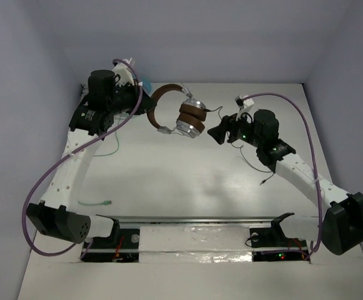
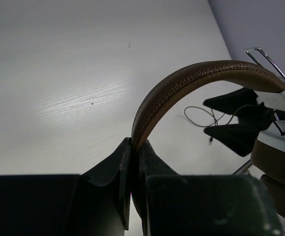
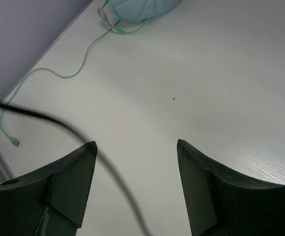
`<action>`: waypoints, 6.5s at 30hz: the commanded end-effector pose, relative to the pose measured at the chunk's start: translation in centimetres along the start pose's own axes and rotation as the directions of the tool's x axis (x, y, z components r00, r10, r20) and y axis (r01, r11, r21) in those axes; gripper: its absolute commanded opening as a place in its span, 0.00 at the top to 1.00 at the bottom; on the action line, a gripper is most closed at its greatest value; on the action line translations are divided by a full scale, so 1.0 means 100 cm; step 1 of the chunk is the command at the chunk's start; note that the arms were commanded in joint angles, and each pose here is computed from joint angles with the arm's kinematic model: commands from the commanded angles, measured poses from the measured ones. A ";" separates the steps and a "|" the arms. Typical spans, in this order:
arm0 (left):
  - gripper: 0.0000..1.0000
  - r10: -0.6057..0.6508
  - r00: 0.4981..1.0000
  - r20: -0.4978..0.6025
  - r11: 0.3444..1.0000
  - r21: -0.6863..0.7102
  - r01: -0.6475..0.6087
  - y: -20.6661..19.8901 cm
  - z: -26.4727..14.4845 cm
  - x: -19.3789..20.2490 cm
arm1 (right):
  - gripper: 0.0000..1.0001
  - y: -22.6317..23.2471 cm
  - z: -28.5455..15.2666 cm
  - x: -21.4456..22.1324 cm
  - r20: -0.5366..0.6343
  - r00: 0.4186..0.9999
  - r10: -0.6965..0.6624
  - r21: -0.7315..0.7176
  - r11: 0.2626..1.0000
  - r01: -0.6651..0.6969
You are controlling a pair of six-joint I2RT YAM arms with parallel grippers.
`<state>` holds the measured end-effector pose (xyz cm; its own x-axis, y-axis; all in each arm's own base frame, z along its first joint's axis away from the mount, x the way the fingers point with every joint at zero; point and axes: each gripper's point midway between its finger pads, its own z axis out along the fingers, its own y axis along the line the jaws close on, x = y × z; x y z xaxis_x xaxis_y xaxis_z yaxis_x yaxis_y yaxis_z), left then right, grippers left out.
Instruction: Wrap the headphones
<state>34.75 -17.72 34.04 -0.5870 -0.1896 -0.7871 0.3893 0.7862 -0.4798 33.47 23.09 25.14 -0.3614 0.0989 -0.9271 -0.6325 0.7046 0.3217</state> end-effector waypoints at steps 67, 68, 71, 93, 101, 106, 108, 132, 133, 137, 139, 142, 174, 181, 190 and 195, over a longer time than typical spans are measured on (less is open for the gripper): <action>1.00 0.034 0.970 -0.240 0.999 0.011 -0.032 0.045 0.051 0.156 | 1.00 0.076 0.021 -0.189 0.017 0.952 -0.305 0.047 0.952 0.304; 1.00 0.046 0.965 -0.258 0.999 0.035 -0.038 0.039 0.050 0.163 | 1.00 0.072 0.025 -0.194 0.023 0.949 -0.313 0.076 0.947 0.311; 1.00 0.037 0.969 -0.244 0.999 -0.004 -0.039 0.047 0.044 0.168 | 1.00 0.039 0.048 -0.183 -0.047 0.942 -0.332 0.194 0.922 0.335; 1.00 0.097 0.964 0.247 0.860 -0.509 0.044 0.100 -0.038 0.057 | 1.00 0.126 -0.055 -0.076 0.000 0.961 -0.278 -0.329 0.907 0.263; 1.00 0.058 0.978 0.199 0.953 -0.302 0.005 0.054 -0.022 0.046 | 1.00 0.093 -0.028 -0.073 -0.072 0.974 -0.216 -0.159 0.966 0.203; 1.00 0.043 0.999 0.010 0.993 -0.106 -0.042 0.032 -0.001 0.082 | 1.00 0.047 -0.014 -0.106 -0.032 0.959 -0.281 0.112 0.952 0.283; 1.00 0.054 0.998 -0.044 0.996 -0.068 -0.056 0.030 0.003 0.094 | 1.00 0.042 -0.008 -0.118 -0.028 0.954 -0.299 0.149 0.942 0.300; 1.00 -0.418 0.906 -0.060 0.663 0.662 0.350 -0.073 -0.015 0.038 | 1.00 0.042 -0.014 -0.054 0.335 0.913 0.233 -0.035 0.971 -0.235; 1.00 -0.441 0.896 -0.050 0.663 0.655 0.363 -0.071 -0.013 0.034 | 1.00 0.043 -0.016 -0.052 0.341 0.909 0.238 -0.048 0.971 -0.236; 1.00 -0.529 0.848 -0.018 0.646 0.639 0.417 -0.064 -0.013 0.020 | 1.00 0.033 -0.010 -0.044 0.342 0.908 0.241 -0.011 0.967 -0.253; 1.00 -0.576 0.818 0.013 0.636 0.635 0.438 -0.062 -0.015 0.012 | 1.00 0.029 -0.006 -0.037 0.336 0.907 0.255 0.001 0.962 -0.272; 1.00 -0.649 0.756 0.082 0.640 0.597 0.484 -0.053 -0.012 0.006 | 1.00 0.026 -0.006 -0.043 0.371 0.882 0.289 -0.005 0.951 -0.310; 1.00 -0.074 0.740 0.669 0.781 -0.422 0.460 0.071 -0.008 0.036 | 1.00 0.161 -0.036 0.033 -0.075 0.984 0.161 -0.098 0.981 -0.168; 1.00 0.070 0.856 0.512 0.776 -0.568 0.276 0.057 0.019 0.075 | 1.00 0.184 -0.053 0.045 -0.282 0.959 0.014 -0.175 0.982 -0.065; 1.00 0.169 0.959 0.229 0.849 -0.527 -0.024 0.028 0.040 0.104 | 1.00 0.181 -0.057 0.054 -0.408 0.908 -0.097 -0.179 0.984 0.024; 1.00 0.323 0.946 0.011 0.835 -0.475 -0.279 0.014 0.033 0.107 | 1.00 0.159 -0.045 0.055 -0.399 0.909 -0.118 -0.070 0.993 0.098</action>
<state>31.55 -19.32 20.01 -0.4404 -0.0160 -0.8977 0.0187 0.9995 -0.0270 17.14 31.96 24.64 -0.5786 -0.2704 -0.7695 -0.7114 0.6287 0.3141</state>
